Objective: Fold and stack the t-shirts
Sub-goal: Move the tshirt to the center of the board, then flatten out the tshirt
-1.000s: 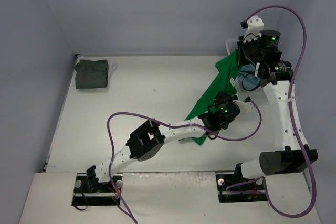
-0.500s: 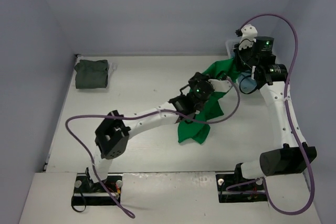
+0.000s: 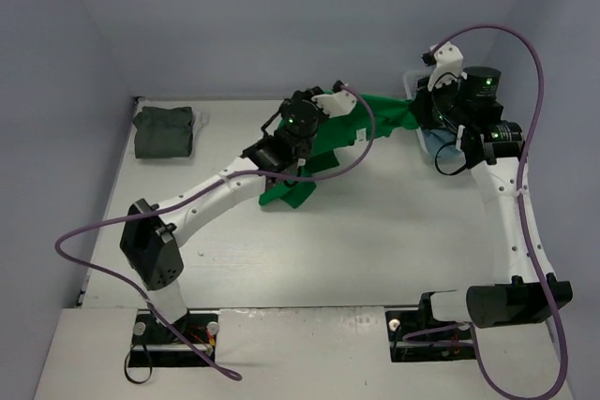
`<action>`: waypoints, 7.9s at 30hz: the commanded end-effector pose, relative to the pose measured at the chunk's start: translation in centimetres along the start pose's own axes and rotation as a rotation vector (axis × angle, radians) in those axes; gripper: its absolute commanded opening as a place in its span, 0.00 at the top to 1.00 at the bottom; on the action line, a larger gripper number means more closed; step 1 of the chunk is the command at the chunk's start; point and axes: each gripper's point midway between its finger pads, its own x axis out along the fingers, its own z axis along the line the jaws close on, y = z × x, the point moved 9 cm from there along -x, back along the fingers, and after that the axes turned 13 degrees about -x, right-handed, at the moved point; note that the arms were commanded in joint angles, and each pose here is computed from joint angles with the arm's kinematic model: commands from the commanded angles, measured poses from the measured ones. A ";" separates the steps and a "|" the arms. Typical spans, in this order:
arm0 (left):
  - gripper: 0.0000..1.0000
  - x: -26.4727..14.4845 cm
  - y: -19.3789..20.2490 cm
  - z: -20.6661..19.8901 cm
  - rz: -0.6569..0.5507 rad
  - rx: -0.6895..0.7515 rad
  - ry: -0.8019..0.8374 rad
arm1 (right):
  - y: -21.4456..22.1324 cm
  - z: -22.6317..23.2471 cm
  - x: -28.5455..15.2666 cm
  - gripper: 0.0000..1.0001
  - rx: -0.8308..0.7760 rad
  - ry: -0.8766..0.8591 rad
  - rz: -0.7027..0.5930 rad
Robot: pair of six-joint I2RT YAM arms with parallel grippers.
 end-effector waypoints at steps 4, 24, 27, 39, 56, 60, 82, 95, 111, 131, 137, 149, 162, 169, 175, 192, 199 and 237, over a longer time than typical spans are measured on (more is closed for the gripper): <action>1.00 -2.7 -1.1 8.1 -0.053 -0.192 -0.071 | -1.6 1.6 -2.2 1.00 -0.022 -0.113 -0.150; 0.43 5.1 6.9 -12.6 0.191 -0.202 0.375 | 4.1 3.4 4.3 1.00 -0.059 -0.205 0.033; 0.43 5.1 6.5 -13.1 0.172 -0.209 0.314 | 4.6 3.6 5.2 1.00 -0.061 -0.207 0.052; 0.42 -0.8 1.6 -6.9 -0.028 -0.222 0.140 | 5.9 3.3 6.9 1.00 -0.029 -0.124 0.112; 0.41 -4.2 9.7 -19.8 0.116 -0.280 0.434 | 5.5 2.3 7.8 1.00 -0.006 -0.052 0.139; 0.42 -3.7 10.6 -21.5 0.143 -0.287 0.432 | 5.6 2.3 7.8 1.00 -0.004 -0.054 0.143; 0.42 -3.3 10.4 -25.8 0.253 -0.337 0.491 | 5.9 2.1 8.1 1.00 -0.004 -0.058 0.145; 0.42 -3.5 11.0 -28.3 0.305 -0.342 0.516 | 6.3 2.3 8.2 1.00 -0.001 -0.062 0.148; 0.91 -1.7 12.0 -27.8 0.263 -0.258 0.469 | 7.2 2.8 8.5 1.00 0.008 -0.093 0.148; 1.00 0.0 6.2 -0.6 0.054 -0.359 0.184 | 7.6 4.6 5.4 1.00 -0.048 -0.210 0.105; 1.00 -3.6 3.7 4.1 -0.012 -0.401 0.166 | 5.5 5.6 2.5 1.00 -0.097 -0.275 -0.015; 1.00 -10.7 -3.9 10.7 -0.145 -0.419 0.371 | -1.1 8.3 -7.9 1.00 -0.290 -0.357 -0.437; 1.00 -19.8 -8.8 17.1 -0.428 -0.353 0.647 | -4.8 4.7 -12.4 1.00 -0.201 0.085 -0.617; 1.00 -22.8 -11.3 19.1 -0.534 -0.406 0.728 | -8.1 3.0 -13.5 1.00 -0.151 0.169 -0.670; 1.00 -24.0 -11.6 18.9 -0.579 -0.408 0.871 | -9.9 2.5 -15.4 1.00 -0.134 0.149 -0.753; 1.00 -26.3 -10.5 18.5 -0.593 -0.522 1.088 | -6.8 4.4 -17.3 1.00 -0.103 0.005 -0.762; 1.00 -18.5 -6.2 13.9 -0.391 -0.589 1.149 | -3.3 3.3 -8.3 1.00 -0.059 -0.108 -0.577; 1.00 2.9 18.1 7.2 0.352 -0.173 0.059 | 7.0 26.5 8.3 0.77 -0.520 -0.807 0.158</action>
